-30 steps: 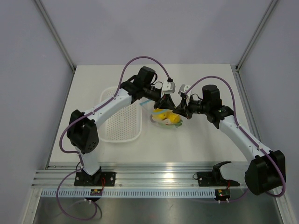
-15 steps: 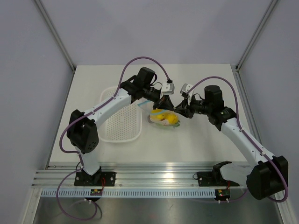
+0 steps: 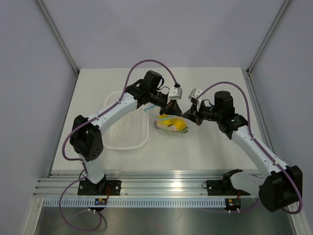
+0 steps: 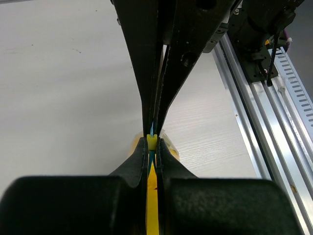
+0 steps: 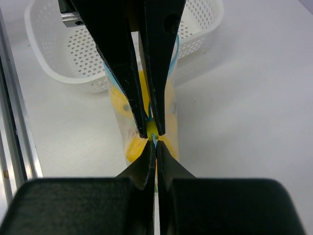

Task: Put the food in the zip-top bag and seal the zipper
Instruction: Zip the zipper food storage bag at the center of the board.

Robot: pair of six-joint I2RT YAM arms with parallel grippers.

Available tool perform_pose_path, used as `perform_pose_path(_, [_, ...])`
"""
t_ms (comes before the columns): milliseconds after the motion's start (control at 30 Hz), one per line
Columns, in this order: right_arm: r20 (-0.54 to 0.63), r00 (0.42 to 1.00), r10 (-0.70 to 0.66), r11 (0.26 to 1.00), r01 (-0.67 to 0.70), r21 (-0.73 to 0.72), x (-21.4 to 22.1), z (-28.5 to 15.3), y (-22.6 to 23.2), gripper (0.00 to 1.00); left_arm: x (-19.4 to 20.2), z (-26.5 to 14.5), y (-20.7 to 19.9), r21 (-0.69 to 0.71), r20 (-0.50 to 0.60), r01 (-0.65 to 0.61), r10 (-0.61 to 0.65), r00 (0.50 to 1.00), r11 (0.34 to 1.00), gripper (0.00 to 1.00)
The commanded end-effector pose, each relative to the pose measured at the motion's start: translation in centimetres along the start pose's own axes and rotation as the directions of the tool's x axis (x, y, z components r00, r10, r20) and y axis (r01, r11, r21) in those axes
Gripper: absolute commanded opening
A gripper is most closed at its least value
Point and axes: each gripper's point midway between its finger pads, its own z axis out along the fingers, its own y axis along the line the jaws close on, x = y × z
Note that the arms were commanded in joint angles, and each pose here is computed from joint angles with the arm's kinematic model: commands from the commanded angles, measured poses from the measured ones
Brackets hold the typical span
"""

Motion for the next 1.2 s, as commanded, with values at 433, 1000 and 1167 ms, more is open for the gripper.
perform_pose_path(433, [0.144, 0.978, -0.151, 0.905, 0.078, 0.417, -4.5, -3.7, -5.9, 0.00, 2.7, -3.1, 0.2, -0.030, -0.005, 0.099, -0.099, 0.995, 0.995, 0.00])
perform_pose_path(1000, [0.148, 0.985, -0.091, 0.789, -0.020, 0.614, -3.4, -6.6, -10.7, 0.00, 7.6, -10.2, 0.8, -0.260, -0.003, 0.250, -0.259, 0.966, 0.933, 0.00])
perform_pose_path(1167, [0.154, 0.985, -0.083, 0.776, -0.033, 0.629, -3.2, -7.0, -11.3, 0.00, 9.0, -11.5, 0.8, -0.302, 0.013, 0.292, -0.303, 0.953, 0.907, 0.00])
